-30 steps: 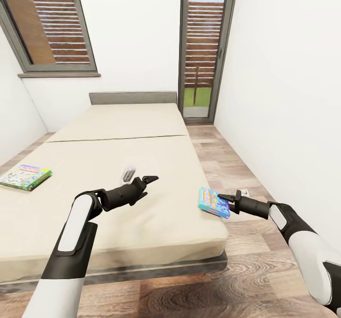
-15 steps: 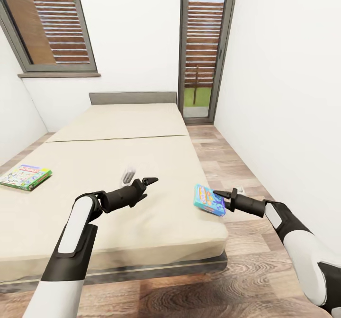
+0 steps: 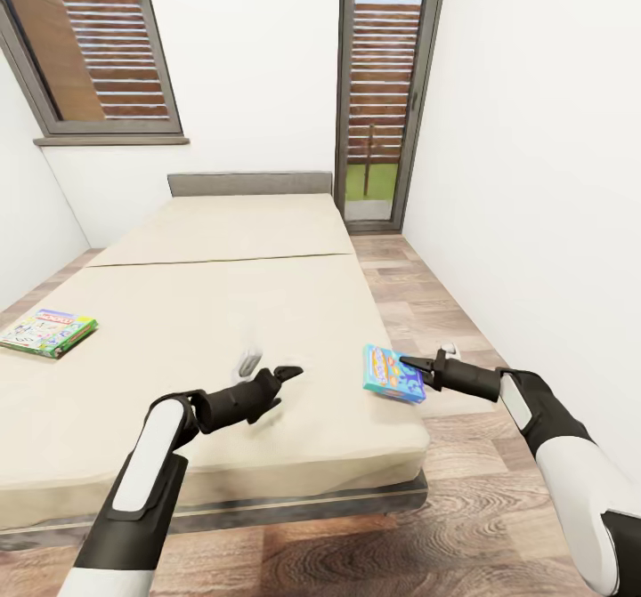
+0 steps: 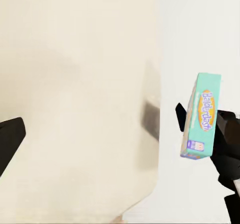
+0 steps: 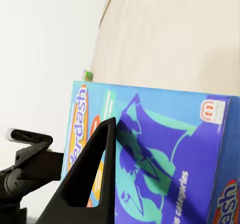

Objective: Put all the toys in the child's room - the three board games (two on the bed and one on the table), the two jigsaw puzzles on the table, and the tennis ball on the table - inside the toy box on the table in the child's room.

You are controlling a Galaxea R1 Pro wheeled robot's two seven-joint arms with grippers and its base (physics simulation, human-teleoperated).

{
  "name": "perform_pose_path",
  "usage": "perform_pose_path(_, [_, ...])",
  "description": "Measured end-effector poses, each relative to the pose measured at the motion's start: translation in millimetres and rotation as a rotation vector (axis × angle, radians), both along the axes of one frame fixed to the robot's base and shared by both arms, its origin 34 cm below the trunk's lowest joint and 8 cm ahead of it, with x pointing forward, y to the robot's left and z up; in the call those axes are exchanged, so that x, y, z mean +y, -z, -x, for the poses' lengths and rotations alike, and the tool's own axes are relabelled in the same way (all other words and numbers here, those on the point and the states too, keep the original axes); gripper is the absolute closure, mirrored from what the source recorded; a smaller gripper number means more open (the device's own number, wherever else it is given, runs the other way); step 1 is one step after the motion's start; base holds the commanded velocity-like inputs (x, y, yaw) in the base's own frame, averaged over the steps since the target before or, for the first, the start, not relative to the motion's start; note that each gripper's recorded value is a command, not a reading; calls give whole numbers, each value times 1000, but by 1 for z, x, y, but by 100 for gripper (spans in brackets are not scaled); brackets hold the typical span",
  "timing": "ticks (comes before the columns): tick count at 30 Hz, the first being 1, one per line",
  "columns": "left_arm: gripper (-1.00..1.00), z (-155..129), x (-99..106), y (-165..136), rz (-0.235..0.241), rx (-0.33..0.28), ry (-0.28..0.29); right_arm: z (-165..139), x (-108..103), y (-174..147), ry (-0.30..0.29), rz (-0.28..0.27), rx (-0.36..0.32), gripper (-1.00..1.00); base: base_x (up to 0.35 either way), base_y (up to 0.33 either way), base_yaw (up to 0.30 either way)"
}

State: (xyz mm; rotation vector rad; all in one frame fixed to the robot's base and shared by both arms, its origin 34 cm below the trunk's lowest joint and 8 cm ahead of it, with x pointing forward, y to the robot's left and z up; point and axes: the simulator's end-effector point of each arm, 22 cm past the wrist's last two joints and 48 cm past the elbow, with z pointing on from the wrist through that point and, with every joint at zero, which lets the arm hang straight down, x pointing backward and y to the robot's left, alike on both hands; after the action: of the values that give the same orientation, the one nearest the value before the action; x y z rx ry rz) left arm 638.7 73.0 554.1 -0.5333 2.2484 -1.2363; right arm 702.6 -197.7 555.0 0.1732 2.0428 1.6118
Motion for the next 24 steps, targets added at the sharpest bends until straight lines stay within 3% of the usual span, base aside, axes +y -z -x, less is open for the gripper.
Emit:
perform_pose_path(9, [-100,24,-10,29,-10,41,13,2,2,-1,-37,77,-27,100,0,0,0])
perform_pose_path(16, [-100,38,-15,22,-7,21,24,2,2,-38,-60,150,-131,100,0,0,0])
perform_pose_path(24, [-100,53,-14,11,-17,-7,27,13,9,-67,-85,179,-171,100,0,0,0])
